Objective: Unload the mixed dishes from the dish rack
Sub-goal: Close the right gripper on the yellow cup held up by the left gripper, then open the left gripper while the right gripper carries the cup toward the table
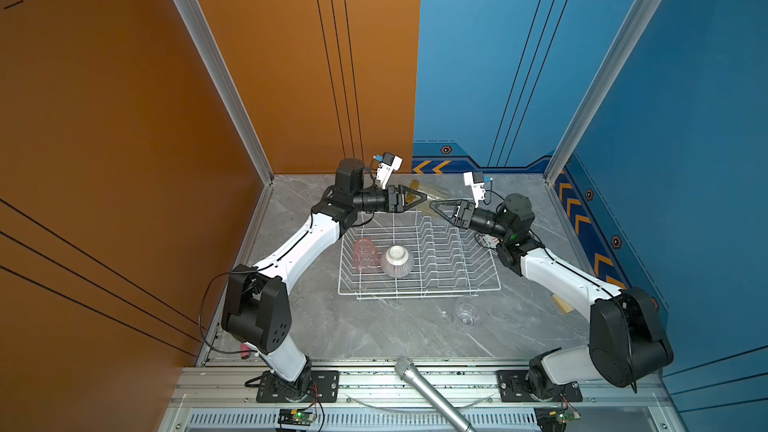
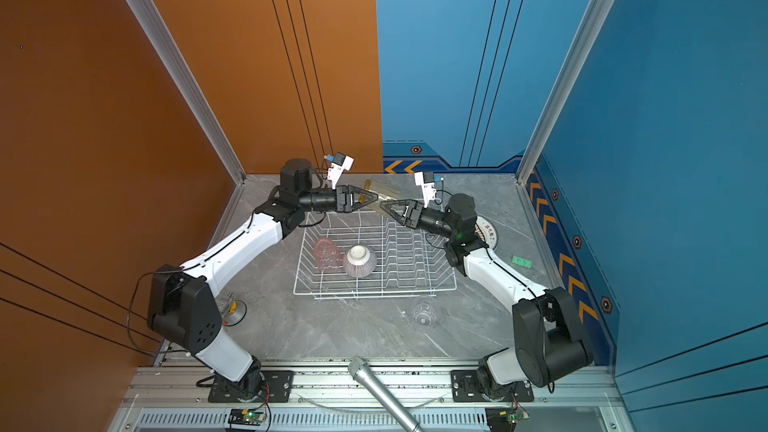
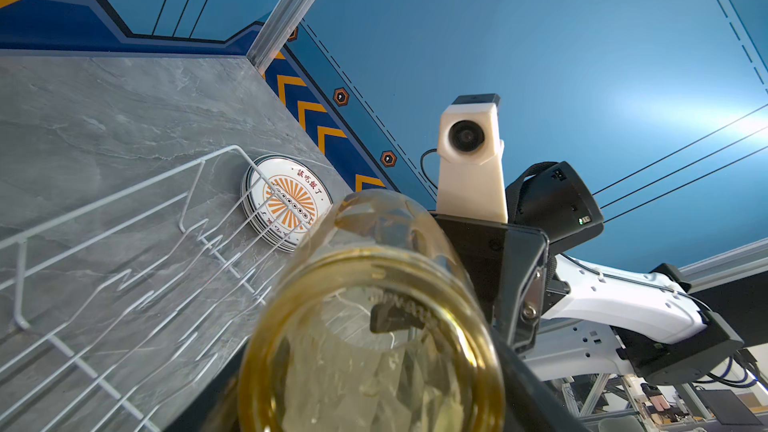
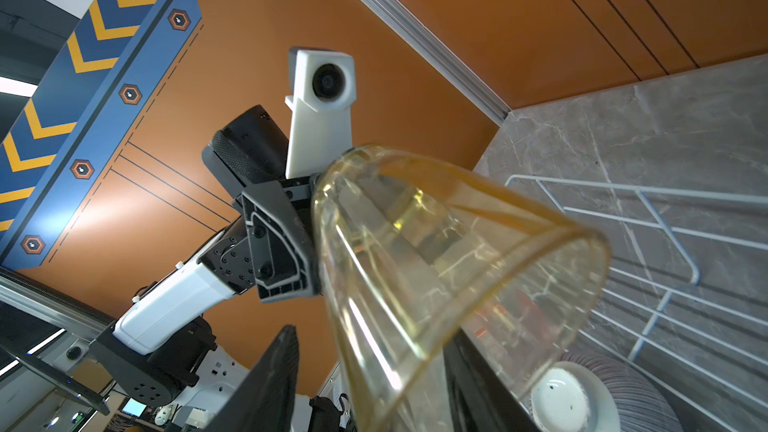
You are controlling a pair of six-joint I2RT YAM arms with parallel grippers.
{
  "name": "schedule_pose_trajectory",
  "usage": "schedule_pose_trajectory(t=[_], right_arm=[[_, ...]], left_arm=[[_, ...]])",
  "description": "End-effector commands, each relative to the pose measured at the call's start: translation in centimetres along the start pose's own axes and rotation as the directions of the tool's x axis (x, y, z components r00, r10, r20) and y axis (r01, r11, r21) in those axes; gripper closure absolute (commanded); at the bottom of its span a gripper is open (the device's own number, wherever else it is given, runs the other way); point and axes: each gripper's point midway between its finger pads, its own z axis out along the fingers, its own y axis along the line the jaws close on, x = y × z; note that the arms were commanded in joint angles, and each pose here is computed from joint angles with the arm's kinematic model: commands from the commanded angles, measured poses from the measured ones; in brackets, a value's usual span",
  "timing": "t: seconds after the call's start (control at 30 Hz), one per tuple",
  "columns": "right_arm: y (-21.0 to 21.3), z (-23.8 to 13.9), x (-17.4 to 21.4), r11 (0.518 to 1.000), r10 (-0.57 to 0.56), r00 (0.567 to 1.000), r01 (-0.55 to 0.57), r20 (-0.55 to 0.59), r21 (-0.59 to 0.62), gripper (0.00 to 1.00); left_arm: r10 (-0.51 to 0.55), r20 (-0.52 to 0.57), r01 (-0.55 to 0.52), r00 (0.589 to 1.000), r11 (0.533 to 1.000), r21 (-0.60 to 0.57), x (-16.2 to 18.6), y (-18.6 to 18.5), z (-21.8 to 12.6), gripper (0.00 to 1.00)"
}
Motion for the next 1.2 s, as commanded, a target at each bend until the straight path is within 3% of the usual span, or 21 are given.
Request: schedule_pose_trajectory(t=[0.0, 0.4, 0.57, 0.7, 1.17], right_arm=[[2.3, -0.1, -1.6, 0.996, -0.052, 0.998, 0.054, 0.030, -0.070, 0.48], [3.5, -0.4, -2.8, 0.993, -0.051, 0.996, 0.058, 0.070, -0.104, 0.80], [3.6, -0.4, -3.1, 0.993, -0.054, 0.995, 0.063, 0.085, -0.101, 0.99], [4.0, -0.5, -3.2, 0.992, -0.060, 0.994, 0.070, 0.090, -0.106, 1.00], [6.0, -1.1, -2.6, 0.986, -0.101, 0.993, 0.107, 0.055, -0.126, 1.00]], left_arm=[[0.022, -0.007, -0.021, 1.000, 0.998, 0.060, 0.0, -1.1, 0.5, 0.65], [0.020, -0.004, -0.019, 1.000, 0.997, 0.079, 0.0, -1.4, 0.8, 0.65], [0.024, -0.003, -0.024, 1.000, 0.996, 0.083, 0.1, -1.7, 0.8, 0.65], [0.029, -0.004, -0.029, 1.000, 0.996, 0.086, 0.2, -1.9, 0.8, 0.63], [0.123, 0.074, -0.125, 0.990, 0.992, 0.023, -0.2, -3.4, -1.3, 0.05]])
